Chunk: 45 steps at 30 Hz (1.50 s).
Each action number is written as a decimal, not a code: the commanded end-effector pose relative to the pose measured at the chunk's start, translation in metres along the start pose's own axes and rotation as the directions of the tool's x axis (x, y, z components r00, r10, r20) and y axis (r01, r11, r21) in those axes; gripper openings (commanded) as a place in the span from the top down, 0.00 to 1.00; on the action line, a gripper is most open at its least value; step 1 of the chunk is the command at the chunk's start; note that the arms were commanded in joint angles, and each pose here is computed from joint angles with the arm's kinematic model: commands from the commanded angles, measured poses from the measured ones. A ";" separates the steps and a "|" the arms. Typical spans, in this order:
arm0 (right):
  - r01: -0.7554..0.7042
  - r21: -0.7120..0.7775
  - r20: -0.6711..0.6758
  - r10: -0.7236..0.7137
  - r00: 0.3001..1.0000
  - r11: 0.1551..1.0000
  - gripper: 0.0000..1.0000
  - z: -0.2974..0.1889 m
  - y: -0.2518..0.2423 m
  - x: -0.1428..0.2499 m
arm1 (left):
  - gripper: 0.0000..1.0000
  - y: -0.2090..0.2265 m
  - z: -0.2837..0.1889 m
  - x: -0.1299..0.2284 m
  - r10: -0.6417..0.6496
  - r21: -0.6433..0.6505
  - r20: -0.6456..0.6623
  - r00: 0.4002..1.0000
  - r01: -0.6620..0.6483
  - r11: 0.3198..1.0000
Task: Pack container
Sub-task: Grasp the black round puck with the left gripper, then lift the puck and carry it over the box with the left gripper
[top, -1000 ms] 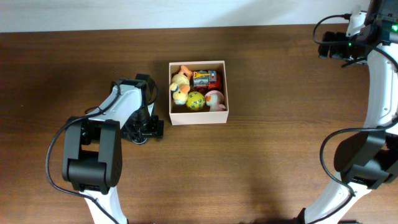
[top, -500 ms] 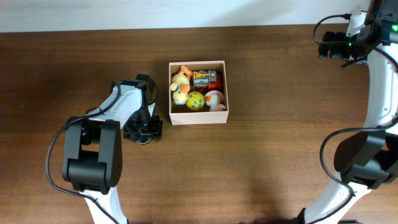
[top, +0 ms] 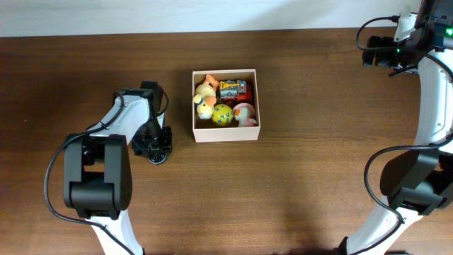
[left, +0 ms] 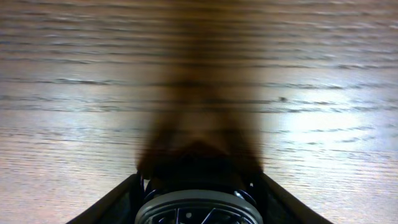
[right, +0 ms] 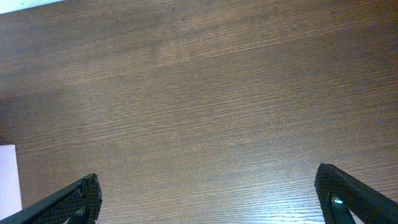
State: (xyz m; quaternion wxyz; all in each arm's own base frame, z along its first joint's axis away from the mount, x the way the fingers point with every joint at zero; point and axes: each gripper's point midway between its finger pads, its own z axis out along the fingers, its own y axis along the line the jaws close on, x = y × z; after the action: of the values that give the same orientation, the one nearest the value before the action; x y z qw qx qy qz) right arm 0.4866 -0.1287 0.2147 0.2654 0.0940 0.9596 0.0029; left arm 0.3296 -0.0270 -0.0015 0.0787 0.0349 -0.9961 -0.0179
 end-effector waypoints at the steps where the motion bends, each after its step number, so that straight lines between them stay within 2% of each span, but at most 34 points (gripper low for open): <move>1: -0.006 0.008 0.034 0.005 0.999 1.000 0.01 -0.014 0.000 -0.007 | 0.42 0.005 -0.002 -0.005 -0.031 0.014 0.012 0.999 0.031 0.999; 13: -0.005 0.008 0.034 0.005 0.999 1.000 0.01 -0.014 0.000 -0.007 | 0.44 0.002 -0.009 -0.007 -0.035 0.042 0.029 0.999 0.034 0.999; 17: -0.005 0.008 0.034 0.005 0.999 1.000 0.01 -0.014 0.000 -0.007 | 0.48 0.002 -0.023 -0.010 -0.036 0.049 0.070 0.997 0.033 0.998; 25: -0.005 0.008 0.034 0.005 0.999 1.000 0.01 -0.014 0.000 -0.007 | 0.48 -0.005 -0.057 -0.010 -0.039 0.105 0.158 0.987 0.023 0.994; 32: -0.005 0.008 0.034 0.005 0.999 1.000 0.01 -0.014 0.000 -0.007 | 0.49 -0.023 -0.094 -0.011 -0.044 0.223 0.241 0.969 -0.011 0.975; 38: -0.005 0.008 0.034 0.005 0.999 1.000 0.01 -0.014 0.000 -0.007 | 0.49 -0.044 -0.153 -0.030 -0.070 0.325 0.372 0.926 -0.059 0.944; 43: -0.005 0.008 0.034 0.005 0.999 1.000 0.01 -0.014 0.000 -0.007 | 0.49 -0.070 -0.200 -0.045 -0.034 0.332 0.492 0.870 -0.152 0.931; 45: -0.005 0.008 0.034 0.005 0.999 1.000 0.01 -0.014 0.000 -0.007 | 0.49 -0.089 -0.222 -0.050 -0.006 0.328 0.556 0.831 -0.213 0.921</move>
State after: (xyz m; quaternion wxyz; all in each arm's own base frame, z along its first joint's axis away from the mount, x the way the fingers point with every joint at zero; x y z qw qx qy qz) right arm 0.4866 -0.1287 0.2147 0.2654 0.0942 0.9595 0.0030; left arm 0.4097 -0.0872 0.1640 -0.1615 0.0206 -0.9773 0.1358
